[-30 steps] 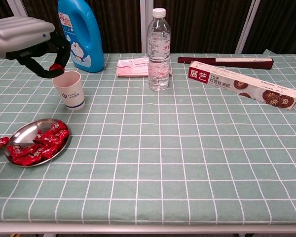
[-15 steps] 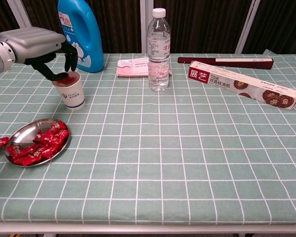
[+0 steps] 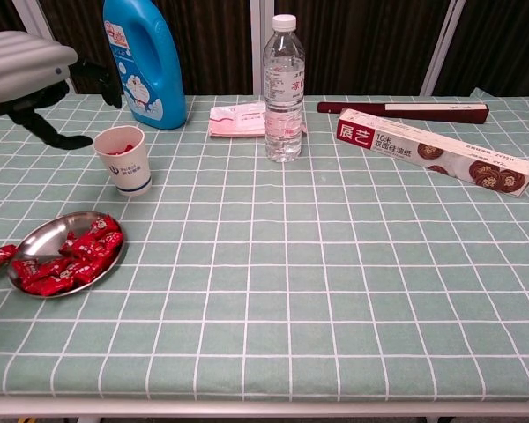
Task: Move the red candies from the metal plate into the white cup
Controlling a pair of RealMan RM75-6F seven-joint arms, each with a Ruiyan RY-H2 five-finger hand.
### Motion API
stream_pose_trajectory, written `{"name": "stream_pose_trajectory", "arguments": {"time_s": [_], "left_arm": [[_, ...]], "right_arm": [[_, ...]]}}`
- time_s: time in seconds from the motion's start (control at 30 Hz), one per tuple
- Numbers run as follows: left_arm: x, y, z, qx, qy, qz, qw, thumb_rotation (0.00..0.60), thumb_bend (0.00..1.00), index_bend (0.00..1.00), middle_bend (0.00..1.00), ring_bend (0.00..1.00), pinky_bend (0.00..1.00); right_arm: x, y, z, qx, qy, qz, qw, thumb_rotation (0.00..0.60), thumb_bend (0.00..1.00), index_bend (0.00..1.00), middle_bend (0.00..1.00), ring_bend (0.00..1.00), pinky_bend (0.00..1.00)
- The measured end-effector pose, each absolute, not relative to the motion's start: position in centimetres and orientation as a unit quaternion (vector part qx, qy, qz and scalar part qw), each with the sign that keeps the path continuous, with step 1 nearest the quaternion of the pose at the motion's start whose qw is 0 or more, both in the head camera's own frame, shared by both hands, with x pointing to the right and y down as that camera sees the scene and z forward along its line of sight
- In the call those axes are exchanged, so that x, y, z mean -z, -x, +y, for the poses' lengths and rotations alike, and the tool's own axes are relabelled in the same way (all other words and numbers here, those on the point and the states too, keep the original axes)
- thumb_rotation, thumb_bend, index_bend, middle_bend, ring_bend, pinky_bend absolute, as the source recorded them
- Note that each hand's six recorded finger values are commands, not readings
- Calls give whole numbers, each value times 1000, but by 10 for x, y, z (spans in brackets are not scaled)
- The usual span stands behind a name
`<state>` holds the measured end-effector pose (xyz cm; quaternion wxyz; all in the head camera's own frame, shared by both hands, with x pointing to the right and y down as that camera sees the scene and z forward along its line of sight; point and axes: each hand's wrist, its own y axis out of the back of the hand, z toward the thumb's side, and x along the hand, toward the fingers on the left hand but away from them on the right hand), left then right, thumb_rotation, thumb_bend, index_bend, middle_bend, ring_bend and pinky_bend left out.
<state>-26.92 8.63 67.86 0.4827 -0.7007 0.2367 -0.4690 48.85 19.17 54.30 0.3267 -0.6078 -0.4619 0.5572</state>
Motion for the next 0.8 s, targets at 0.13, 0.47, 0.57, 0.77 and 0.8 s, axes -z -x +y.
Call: {"name": "stream_pose_trajectory", "arguments": {"time_s": [0.13,0.47,0.57,0.77,0.8], "left_arm": [[-676,270,119,449,721,206,486,600,288,438,455,880,1000],[-706,264,156,461,737,129,477,600,290,440,457,880,1000],[-716,264,162,473,734,110,475,600,290,439,458,879,1000],[-724,266,171,485,728,92,475,600,289,440,458,879,1000],[-724,266,174,485,728,90,476,600,289,440,458,879,1000]], "right_arm": [[-543,-486,191,-556,609,-460,328,600,114,59,136,5,295],[-541,-486,193,-558,607,-462,328,600,113,59,136,5,295],[-541,-487,193,-559,606,-462,327,600,114,59,136,5,296],[-541,-485,193,-558,607,-461,329,600,113,59,136,5,296],[-541,-485,192,-558,607,-460,329,600,114,59,136,5,296]]}}
